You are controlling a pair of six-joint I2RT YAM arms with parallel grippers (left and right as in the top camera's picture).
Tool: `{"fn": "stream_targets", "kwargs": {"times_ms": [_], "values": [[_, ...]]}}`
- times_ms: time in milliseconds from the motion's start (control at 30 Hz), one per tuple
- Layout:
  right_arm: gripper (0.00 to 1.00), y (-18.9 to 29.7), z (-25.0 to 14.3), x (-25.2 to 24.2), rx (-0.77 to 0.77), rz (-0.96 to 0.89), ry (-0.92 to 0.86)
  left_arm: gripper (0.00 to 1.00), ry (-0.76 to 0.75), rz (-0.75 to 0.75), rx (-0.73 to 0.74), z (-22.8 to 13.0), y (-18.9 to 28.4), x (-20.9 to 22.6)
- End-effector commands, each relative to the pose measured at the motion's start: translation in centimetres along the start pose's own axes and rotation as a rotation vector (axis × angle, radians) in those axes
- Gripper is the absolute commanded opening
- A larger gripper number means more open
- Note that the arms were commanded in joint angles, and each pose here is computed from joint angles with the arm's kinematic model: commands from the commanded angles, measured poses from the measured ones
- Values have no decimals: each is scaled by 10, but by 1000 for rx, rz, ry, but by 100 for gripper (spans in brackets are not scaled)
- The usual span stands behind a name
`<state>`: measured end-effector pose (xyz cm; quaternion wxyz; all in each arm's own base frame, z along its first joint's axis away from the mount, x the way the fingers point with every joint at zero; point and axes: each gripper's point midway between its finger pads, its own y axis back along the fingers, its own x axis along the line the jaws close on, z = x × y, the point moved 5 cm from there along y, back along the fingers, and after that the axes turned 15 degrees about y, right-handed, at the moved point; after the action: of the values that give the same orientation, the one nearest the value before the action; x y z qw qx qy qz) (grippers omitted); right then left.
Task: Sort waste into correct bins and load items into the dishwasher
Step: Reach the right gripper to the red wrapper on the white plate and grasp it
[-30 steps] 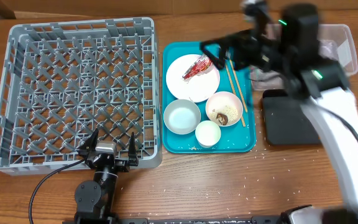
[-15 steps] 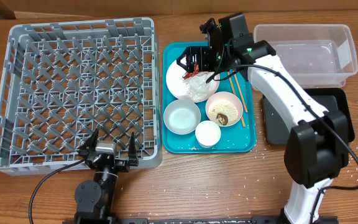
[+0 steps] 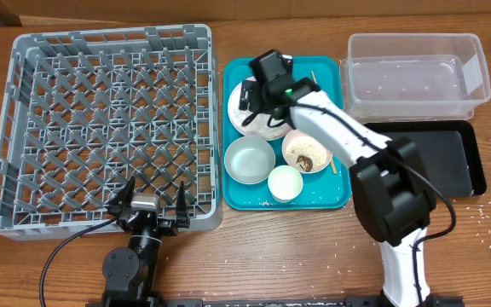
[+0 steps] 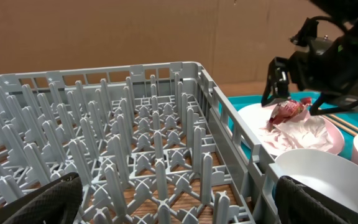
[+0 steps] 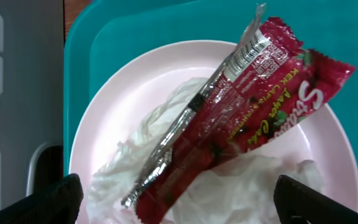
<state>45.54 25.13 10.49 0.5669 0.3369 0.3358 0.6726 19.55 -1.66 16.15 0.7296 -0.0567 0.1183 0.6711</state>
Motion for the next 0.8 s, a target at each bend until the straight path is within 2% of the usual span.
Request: {"fn": "stream_targets", "kwargs": {"times_ms": [0, 300, 367, 400, 433, 467, 500, 533, 567, 700, 767], "values": [[100, -14, 8, -12, -50, -92, -66, 99, -19, 9, -2, -1, 0, 2], [100, -44, -22, -18, 50, -131, -51, 100, -19, 9, -2, -1, 0, 2], [96, -46, -27, -19, 74, -128, -47, 100, -19, 9, -2, -1, 0, 2], [91, -47, -29, -19, 83, -132, -44, 100, -19, 9, -2, -1, 0, 2], [75, -46, -31, -20, 93, -135, -42, 100, -19, 9, -2, -1, 0, 2], [52, -46, -33, -20, 103, -136, -39, 100, -19, 9, -2, -1, 0, 2], [33, -46, -35, -20, 113, -136, -38, 100, -19, 9, -2, -1, 0, 2], [16, -46, -36, -20, 122, -135, -37, 100, -19, 9, -2, -1, 0, 2], [6, -46, -38, -20, 130, -129, -37, 100, -19, 9, -2, -1, 0, 2], [4, -36, -33, -17, 140, -110, -38, 100, -19, 9, -2, -1, 0, 2], [4, -16, -16, -15, 114, -99, -47, 100, -19, 9, -2, -1, 0, 2]]}}
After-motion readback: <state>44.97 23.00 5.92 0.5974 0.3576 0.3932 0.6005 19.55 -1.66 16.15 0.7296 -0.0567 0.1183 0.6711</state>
